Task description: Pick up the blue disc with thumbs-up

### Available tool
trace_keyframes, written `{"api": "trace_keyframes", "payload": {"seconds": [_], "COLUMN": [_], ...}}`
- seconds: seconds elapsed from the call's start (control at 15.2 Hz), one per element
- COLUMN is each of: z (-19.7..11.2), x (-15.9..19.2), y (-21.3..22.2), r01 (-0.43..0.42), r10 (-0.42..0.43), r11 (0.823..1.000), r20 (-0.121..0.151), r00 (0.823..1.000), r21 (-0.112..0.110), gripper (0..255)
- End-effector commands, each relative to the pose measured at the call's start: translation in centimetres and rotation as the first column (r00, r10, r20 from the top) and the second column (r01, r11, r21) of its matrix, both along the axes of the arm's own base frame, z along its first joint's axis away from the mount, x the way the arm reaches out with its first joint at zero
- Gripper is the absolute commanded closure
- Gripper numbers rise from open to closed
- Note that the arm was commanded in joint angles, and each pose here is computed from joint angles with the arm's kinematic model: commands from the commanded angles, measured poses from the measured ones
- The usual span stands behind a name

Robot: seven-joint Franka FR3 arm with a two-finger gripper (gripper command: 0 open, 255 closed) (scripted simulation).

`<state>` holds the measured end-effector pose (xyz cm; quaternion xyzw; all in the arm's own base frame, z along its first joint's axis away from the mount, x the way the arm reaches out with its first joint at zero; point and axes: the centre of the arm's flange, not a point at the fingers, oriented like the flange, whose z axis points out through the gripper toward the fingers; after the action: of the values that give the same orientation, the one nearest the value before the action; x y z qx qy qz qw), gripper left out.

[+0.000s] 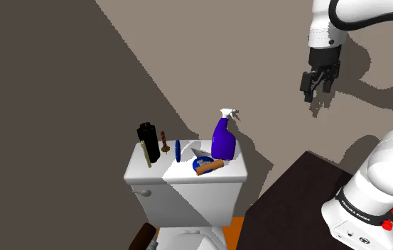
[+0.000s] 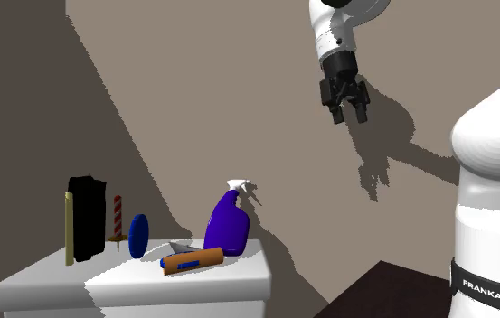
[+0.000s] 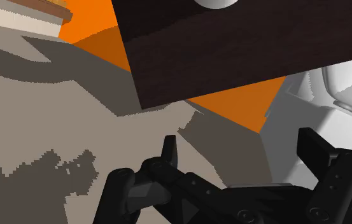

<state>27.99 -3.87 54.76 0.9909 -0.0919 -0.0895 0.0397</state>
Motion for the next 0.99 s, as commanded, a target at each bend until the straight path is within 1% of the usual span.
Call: {"api": "trace_keyframes", "payload": {"seconds": [0.0, 0.46, 0.92], "z": [0.0, -3.7, -7.3], "x": [0.0, 4.2, 9.0], "y": [0.0, 6.8, 13.2], "r01": [0.0, 0.09, 0.179], "r10": [0.0, -0.09, -0.18], "r11": [1.0, 0.996, 0.983], "r20": [0.0, 0.014, 0.027], "r00": [1.0, 0.996, 0.983], "r21": [0.0, 0.015, 0.031], "gripper": [0, 0, 0]}}
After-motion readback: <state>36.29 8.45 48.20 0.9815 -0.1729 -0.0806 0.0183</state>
